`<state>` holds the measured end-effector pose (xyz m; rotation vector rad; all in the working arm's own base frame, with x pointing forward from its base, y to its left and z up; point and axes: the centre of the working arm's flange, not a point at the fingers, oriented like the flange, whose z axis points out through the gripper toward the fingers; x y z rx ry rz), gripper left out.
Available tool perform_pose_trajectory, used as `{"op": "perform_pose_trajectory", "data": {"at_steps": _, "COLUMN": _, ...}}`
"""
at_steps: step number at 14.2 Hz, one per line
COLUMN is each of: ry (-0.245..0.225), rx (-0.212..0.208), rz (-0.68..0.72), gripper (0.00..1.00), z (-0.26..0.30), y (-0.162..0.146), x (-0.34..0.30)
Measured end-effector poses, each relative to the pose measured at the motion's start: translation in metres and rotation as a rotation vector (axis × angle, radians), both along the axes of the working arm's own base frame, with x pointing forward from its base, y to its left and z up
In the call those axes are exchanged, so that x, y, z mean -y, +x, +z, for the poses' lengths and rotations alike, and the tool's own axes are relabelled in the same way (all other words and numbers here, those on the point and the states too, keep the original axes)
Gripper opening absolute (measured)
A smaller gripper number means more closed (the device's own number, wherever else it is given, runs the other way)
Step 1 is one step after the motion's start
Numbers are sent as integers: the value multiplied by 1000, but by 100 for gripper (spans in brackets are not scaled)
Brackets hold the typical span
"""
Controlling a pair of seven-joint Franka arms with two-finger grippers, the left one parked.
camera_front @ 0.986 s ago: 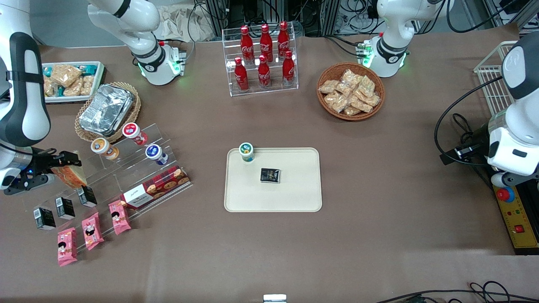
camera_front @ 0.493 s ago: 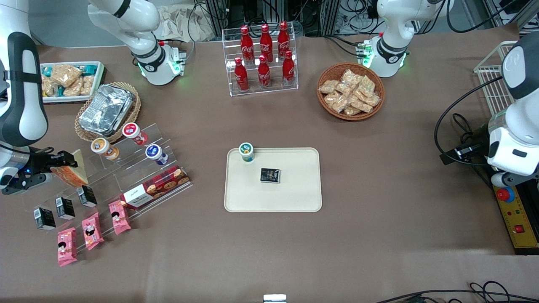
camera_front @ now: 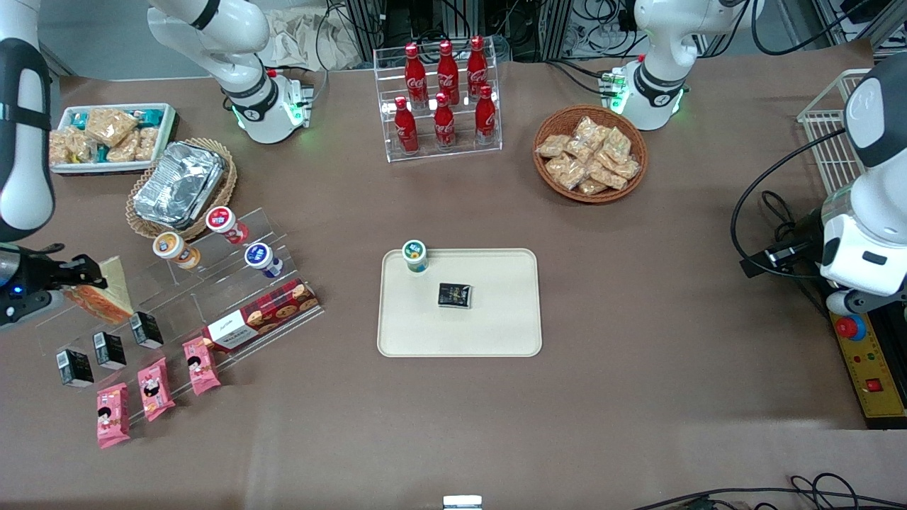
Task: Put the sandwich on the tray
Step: 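Close the right gripper on the sandwich and lift it from the rack, then carry the held sandwich over the cream tray with the right gripper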
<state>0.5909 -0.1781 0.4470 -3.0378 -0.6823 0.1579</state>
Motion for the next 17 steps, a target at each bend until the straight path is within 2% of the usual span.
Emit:
{"op": "perform_pose_trajectory", "data": {"at_steps": 1, "ry": -1, "rx": 2, "rz": 19, "gripper": 36, "z": 13, "y": 4, "x": -9}}
{"op": "perform_pose_trajectory", "data": {"at_steps": 6, "ry": 15, "rx": -7, "rz": 126, "gripper": 36, "z": 65, "y": 17, "x": -73}}
{"op": "perform_pose_trajectory", "data": {"at_steps": 10, "ry": 60, "rx": 21, "rz": 316, "gripper": 37, "z": 78, "y": 26, "x": -186}}
{"op": "perform_pose_trajectory", "data": {"at_steps": 12, "ry": 79, "rx": 49, "rz": 418, "gripper": 37, "z": 86, "y": 24, "x": -254}}
{"op": "perform_pose_trajectory", "data": {"at_steps": 17, "ry": 110, "rx": 162, "rz": 592, "gripper": 43, "z": 69, "y": 27, "x": -372}}
